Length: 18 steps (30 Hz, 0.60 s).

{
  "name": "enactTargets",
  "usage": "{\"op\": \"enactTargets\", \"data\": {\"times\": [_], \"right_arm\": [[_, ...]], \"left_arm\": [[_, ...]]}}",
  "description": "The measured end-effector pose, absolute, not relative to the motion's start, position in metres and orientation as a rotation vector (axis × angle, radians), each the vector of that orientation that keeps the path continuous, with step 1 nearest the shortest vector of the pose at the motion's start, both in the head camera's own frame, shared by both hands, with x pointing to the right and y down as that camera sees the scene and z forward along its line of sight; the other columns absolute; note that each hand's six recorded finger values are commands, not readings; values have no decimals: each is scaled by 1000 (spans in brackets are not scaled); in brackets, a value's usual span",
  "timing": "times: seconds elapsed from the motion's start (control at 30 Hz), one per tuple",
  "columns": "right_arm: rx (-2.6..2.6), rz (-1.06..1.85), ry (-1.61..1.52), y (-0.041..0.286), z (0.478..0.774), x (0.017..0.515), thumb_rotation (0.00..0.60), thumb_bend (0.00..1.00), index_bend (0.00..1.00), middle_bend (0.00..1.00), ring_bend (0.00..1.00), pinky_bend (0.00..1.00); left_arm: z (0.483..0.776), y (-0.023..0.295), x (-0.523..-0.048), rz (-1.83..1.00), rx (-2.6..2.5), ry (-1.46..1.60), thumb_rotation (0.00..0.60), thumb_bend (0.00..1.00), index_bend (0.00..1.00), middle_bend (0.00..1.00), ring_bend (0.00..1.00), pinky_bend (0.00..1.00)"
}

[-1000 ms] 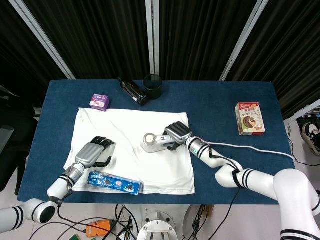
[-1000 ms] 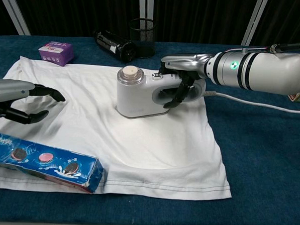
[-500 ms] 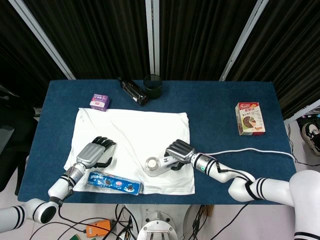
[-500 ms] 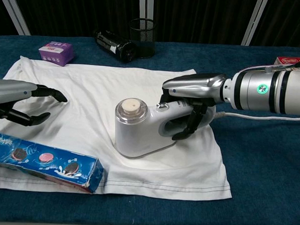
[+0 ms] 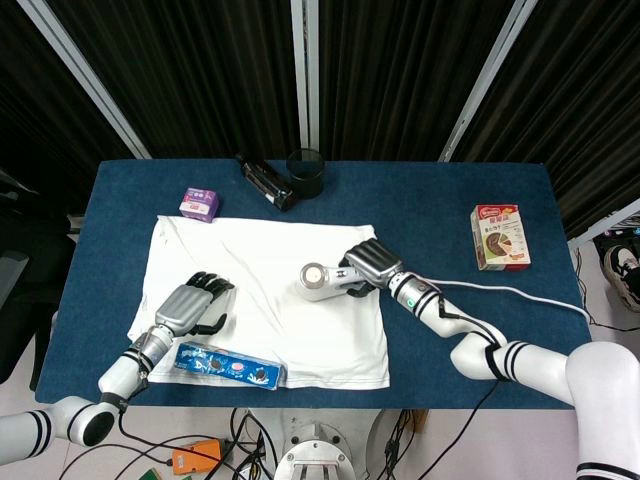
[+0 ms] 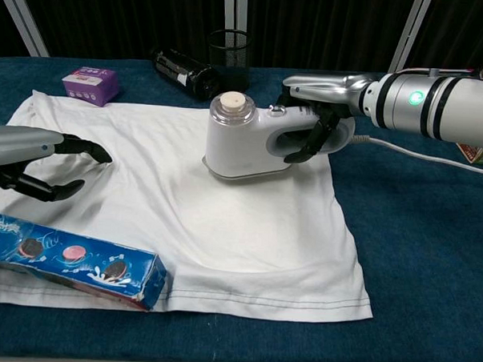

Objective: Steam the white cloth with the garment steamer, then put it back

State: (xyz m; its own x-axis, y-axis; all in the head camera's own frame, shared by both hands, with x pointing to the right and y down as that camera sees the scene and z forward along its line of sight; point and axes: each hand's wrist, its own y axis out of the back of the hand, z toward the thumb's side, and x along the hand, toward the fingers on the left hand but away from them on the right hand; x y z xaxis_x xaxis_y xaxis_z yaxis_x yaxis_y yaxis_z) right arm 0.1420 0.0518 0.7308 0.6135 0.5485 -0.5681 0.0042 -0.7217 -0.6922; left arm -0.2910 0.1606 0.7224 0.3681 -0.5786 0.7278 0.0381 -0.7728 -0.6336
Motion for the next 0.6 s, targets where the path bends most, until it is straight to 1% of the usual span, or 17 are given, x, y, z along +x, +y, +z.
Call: {"op": "enactTargets", "data": {"times": [0.2,0.33,0.47,0.6], "right_arm": [[-2165,1107,-433,46,750,130,600,581,1000,875,908,808],[-2146,1124,-414,46,755,131,600,581,1000,875,908,808],[-2105,1157,-411,42,759,144,600,580,1000,875,908,808],[-2067,1218,-444,34,762,168,600,580,1000,875,908,808]], "left_arm": [[721,161,-290,-1423,-2068,465,290,418,130,109,31,0],[721,160,-290,-1423,-2066,463,291,418,130,108,31,0],[721,160,-290,-1422,-2067,465,288,418,130,108,31,0],[721,160,-289,-1419,-2066,465,290,418,130,108,31,0]]}}
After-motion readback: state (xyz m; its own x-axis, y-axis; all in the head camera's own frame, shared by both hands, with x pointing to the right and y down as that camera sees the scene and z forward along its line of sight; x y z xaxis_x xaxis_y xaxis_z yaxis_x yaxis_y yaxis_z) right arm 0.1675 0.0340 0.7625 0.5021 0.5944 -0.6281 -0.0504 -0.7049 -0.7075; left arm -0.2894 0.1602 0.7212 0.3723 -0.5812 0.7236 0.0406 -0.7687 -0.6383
